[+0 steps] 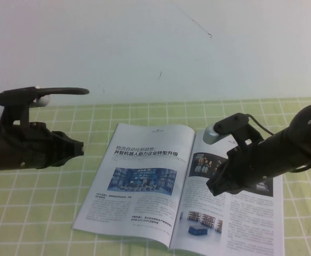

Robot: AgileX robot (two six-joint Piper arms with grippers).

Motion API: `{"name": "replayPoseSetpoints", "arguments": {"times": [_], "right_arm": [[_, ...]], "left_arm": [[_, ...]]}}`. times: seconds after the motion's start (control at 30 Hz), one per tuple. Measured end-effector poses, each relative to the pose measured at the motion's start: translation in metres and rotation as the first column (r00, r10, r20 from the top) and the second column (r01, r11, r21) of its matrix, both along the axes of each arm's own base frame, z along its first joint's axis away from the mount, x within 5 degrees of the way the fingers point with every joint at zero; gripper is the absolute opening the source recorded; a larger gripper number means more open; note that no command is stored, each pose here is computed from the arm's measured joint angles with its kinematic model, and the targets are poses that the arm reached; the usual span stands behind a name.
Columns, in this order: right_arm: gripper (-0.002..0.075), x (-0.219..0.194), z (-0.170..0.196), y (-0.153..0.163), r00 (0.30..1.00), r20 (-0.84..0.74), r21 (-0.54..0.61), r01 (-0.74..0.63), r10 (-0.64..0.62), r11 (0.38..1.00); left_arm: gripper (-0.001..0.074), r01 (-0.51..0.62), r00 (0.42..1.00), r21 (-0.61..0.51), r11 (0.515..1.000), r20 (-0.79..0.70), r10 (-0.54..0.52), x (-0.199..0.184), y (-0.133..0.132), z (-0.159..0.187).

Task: Close book
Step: 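Close the open booklet and leave it lying on the table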

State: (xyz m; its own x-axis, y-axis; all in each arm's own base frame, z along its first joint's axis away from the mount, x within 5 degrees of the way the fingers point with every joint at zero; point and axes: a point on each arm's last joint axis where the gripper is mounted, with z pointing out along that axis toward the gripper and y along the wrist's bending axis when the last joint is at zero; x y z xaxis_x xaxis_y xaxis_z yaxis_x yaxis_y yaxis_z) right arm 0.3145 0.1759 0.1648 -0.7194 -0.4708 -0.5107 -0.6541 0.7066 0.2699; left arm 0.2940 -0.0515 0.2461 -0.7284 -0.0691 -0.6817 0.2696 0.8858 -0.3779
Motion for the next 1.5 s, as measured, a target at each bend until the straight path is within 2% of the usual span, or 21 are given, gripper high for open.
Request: {"name": "replayPoseSetpoints", "arguments": {"times": [0.23,0.47,0.7,0.8,1.0,1.17,1.33,1.5], "right_arm": [[-0.0003,0.009,-0.047,0.003,0.995,-0.101,-0.049,0.005,-0.010,0.999],[-0.0003,0.011,-0.051,0.005,0.992,-0.126,-0.042,-0.005,0.000,0.999],[-0.0003,0.010,-0.050,0.005,0.991,-0.131,-0.040,-0.011,0.006,0.999],[-0.0003,0.010,-0.051,0.005,0.990,-0.138,-0.038,-0.013,0.008,0.999],[-0.0003,0.010,-0.052,0.005,0.988,-0.151,-0.035,-0.020,0.015,0.999],[-0.0003,0.010,-0.052,0.005,0.987,-0.158,-0.033,-0.022,0.017,0.999],[-0.0003,0.010,-0.052,0.005,0.987,-0.159,-0.033,-0.023,0.018,0.999],[-0.0003,0.010,-0.052,0.005,0.987,-0.159,-0.033,-0.023,0.018,0.999]], "left_arm": [[-0.0004,0.020,0.993,0.003,1.000,-0.115,-0.020,0.027,-0.002,-0.043],[-0.0004,-0.053,0.988,0.064,0.997,-0.141,0.062,0.041,0.000,-0.070],[-0.0004,-0.032,0.997,0.226,0.973,-0.067,0.048,0.047,-0.030,-0.090],[-0.0004,-0.060,0.997,0.282,0.957,-0.032,0.072,0.050,-0.034,-0.095],[-0.0004,-0.071,0.995,0.318,0.946,-0.043,0.089,0.052,-0.036,-0.109],[-0.0004,-0.032,0.995,0.294,0.955,-0.084,0.059,0.052,-0.040,-0.115],[-0.0004,0.012,0.991,0.224,0.975,-0.132,0.018,0.049,-0.050,-0.115],[-0.0004,0.112,0.973,0.086,0.990,-0.214,-0.091,0.034,-0.086,-0.115]]}}
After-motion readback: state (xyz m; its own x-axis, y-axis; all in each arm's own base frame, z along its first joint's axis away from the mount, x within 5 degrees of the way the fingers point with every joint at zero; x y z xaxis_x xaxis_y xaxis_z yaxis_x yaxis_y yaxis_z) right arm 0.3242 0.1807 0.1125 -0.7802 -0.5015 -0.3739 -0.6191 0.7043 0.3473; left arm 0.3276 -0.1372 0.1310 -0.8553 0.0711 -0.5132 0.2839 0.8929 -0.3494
